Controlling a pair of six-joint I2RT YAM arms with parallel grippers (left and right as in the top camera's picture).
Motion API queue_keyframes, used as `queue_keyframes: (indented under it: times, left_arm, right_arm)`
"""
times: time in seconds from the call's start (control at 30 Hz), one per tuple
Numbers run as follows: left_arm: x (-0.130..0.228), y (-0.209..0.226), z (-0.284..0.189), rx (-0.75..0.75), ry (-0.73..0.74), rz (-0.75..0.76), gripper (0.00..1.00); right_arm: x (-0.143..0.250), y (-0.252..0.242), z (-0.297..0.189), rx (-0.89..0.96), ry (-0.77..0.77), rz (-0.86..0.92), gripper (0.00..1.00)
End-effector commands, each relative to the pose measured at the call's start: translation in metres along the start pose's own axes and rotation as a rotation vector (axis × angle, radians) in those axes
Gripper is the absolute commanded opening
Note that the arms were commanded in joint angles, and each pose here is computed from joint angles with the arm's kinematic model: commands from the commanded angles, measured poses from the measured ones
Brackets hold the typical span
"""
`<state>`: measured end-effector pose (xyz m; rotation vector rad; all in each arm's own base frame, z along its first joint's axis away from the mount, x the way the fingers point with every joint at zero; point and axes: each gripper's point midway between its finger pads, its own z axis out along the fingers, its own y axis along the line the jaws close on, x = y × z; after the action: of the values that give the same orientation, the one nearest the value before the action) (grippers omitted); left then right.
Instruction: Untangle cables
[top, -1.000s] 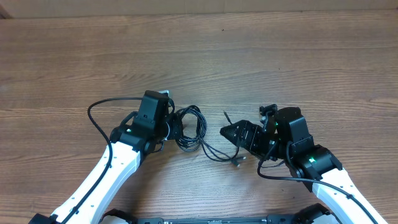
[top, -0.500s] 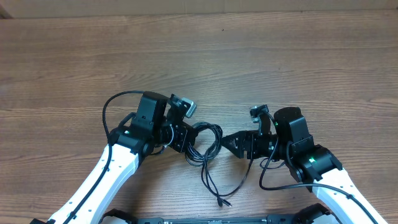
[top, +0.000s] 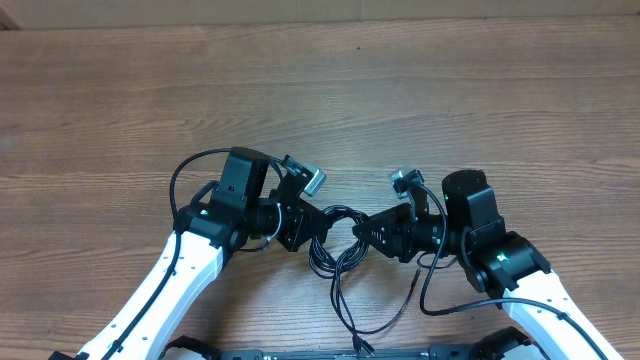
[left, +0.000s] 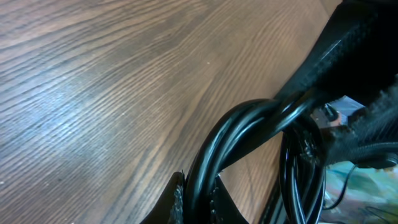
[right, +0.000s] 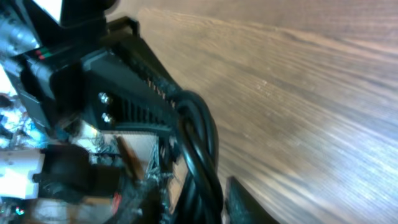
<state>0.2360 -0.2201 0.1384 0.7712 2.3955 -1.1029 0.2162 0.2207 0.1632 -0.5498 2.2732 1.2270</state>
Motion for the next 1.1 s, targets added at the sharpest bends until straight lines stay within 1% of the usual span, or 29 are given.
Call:
queue_keyframes:
  times: [0.0, 0.1, 0.13, 0.2, 0.37, 0.53, 0.67, 0.73, 0.87, 0.97, 1.07]
  left_arm:
    - [-0.011, -0.018, -0.007, 0.062, -0.031, 0.051, 0.04]
    - [-0.009, -0.017, -0.007, 0.062, -0.023, 0.043, 0.04]
    - [-0.007, -0.017, -0.007, 0.061, -0.019, 0.039, 0.04]
    - [-0.004, -0.015, -0.007, 0.051, -0.006, 0.028, 0.04]
    - [0.01, -0.009, -0.007, 0.014, 0.046, 0.007, 0.04]
    - [0.022, -0.003, -0.008, -0.023, 0.089, -0.031, 0.04]
    - [0.028, -0.003, -0.008, -0.025, 0.111, -0.055, 0.04]
    - [0.029, -0.004, -0.008, -0.024, 0.117, -0.06, 0.04]
    - [0.03, -0.003, -0.008, -0.029, 0.119, -0.077, 0.04]
    - [0.031, 0.006, -0.009, -0.088, 0.121, -0.153, 0.04]
    - [0.035, 0.014, -0.01, -0.143, 0.128, -0.25, 0.04]
  right_arm:
    - [-0.01, 0.019, -0.004, -0.079, -0.016, -0.057, 0.21]
    - [-0.012, 0.023, -0.004, -0.102, -0.02, -0.069, 0.16]
    - [-0.012, 0.023, -0.004, -0.102, -0.022, -0.071, 0.11]
    - [-0.013, 0.023, -0.004, -0.098, -0.024, -0.072, 0.04]
    - [-0.018, 0.011, -0.003, -0.03, -0.051, -0.074, 0.04]
    - [-0.029, -0.019, -0.006, 0.146, -0.108, -0.051, 0.04]
    - [-0.038, -0.044, -0.013, 0.291, -0.174, 0.04, 0.04]
    - [-0.041, -0.049, -0.015, 0.321, -0.196, 0.072, 0.04]
    - [-0.045, -0.048, -0.016, 0.319, -0.211, 0.072, 0.04]
    - [-0.047, -0.05, -0.017, 0.331, -0.226, 0.08, 0.04]
    - [-0.052, -0.066, -0.025, 0.417, -0.281, 0.158, 0.04]
